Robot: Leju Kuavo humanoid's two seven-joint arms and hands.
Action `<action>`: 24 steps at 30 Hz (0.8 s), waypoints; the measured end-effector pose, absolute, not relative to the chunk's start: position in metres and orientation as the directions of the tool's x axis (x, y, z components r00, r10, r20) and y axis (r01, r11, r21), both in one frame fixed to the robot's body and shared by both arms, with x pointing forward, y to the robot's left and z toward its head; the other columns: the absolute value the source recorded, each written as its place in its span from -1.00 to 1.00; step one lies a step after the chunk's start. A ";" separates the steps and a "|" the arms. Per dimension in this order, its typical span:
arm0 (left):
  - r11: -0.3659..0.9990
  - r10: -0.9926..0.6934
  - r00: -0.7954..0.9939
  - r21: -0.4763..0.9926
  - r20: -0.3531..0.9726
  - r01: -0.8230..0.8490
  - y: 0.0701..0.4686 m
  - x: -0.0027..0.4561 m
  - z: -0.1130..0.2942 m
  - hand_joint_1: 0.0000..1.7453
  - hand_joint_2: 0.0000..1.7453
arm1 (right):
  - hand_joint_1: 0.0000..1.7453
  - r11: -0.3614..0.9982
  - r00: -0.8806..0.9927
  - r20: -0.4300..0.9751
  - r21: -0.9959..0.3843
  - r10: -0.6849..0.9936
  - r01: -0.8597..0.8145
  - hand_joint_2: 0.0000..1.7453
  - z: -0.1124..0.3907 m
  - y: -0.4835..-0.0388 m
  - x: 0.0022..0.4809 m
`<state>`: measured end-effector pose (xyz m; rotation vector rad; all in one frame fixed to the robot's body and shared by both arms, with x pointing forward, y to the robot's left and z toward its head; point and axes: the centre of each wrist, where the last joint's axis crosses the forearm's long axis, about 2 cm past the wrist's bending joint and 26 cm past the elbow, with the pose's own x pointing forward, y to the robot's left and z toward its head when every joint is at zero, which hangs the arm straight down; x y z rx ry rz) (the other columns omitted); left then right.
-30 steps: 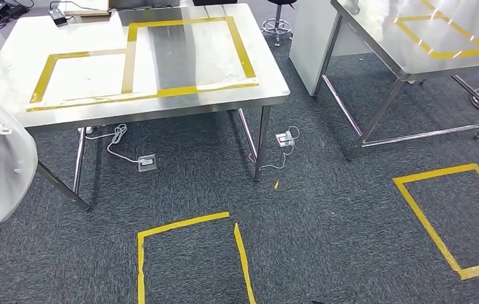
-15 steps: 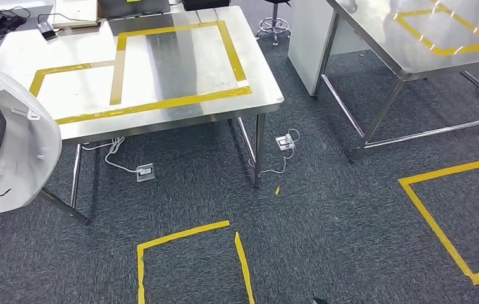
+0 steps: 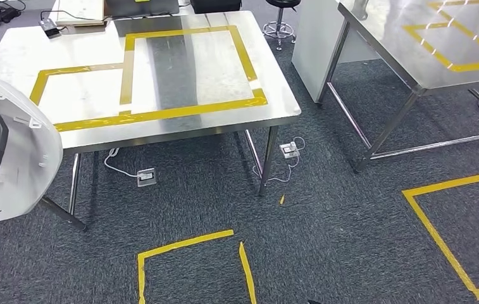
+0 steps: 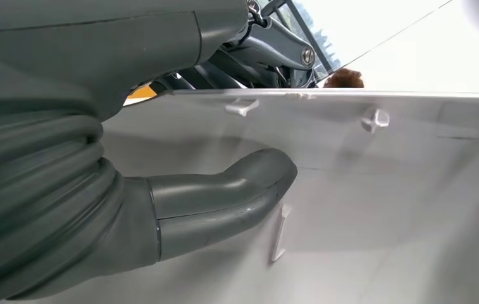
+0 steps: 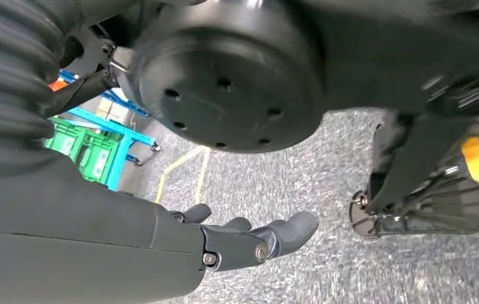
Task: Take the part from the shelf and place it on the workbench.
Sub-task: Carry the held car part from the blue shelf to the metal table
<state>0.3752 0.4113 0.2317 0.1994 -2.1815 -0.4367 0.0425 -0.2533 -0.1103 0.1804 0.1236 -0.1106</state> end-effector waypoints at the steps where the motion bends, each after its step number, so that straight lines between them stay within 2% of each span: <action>1: 0.926 -0.295 -0.599 0.378 0.745 0.015 0.411 0.374 0.230 1.00 1.00 | -1.00 0.978 0.986 -0.133 0.172 -0.098 0.121 1.00 -0.110 -0.253 0.042; 24: 0.917 -0.337 -0.586 0.397 0.737 -0.027 0.417 0.372 0.237 1.00 1.00 | -1.00 0.979 0.988 -0.122 0.171 -0.095 0.115 1.00 -0.111 -0.252 0.039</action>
